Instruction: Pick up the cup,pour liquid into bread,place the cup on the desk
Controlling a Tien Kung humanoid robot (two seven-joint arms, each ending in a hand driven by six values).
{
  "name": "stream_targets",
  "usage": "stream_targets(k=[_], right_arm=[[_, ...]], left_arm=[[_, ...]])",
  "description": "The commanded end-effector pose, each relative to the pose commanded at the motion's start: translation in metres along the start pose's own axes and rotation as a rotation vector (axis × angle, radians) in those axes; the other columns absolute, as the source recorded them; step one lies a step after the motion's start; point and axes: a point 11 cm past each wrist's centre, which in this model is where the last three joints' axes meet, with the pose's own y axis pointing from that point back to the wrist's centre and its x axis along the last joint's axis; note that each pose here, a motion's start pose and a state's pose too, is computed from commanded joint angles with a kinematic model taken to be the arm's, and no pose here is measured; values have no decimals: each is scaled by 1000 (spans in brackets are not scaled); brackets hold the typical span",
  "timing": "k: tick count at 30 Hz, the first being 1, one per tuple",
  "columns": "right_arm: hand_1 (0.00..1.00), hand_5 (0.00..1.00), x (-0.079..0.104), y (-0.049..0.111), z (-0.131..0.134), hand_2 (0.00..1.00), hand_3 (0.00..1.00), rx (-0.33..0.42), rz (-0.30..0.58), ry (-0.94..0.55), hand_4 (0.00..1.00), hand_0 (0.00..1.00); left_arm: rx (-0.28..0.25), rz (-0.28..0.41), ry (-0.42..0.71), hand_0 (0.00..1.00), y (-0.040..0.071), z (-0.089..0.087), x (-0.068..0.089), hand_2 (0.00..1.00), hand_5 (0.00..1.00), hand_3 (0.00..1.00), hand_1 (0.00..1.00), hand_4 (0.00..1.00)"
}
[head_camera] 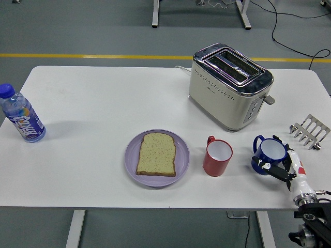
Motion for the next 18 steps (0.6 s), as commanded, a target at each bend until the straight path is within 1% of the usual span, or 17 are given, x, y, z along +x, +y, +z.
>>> stream_targets(k=[1,6,7,18], right_arm=[[716,152,0,0,0,831,836,0,0,1,966,822],[716,152,0,0,1,831,836,-1,4,-5,966,822],[698,138,0,0,1,804,815,0,3,-7,951,805],[693,123,-2,-1,1,789,805,7,-4,-27,939,803]], left_arm=[[0,0,0,690,0,0,0,773,998,611,756,396],[1,1,-1,690,0,-1,0,773,998,611,756,396],[1,1,-1,690,0,-1,0,773,998,611,756,396],[-1,0,5,690,0,-1,1,773,998,611,756,396]])
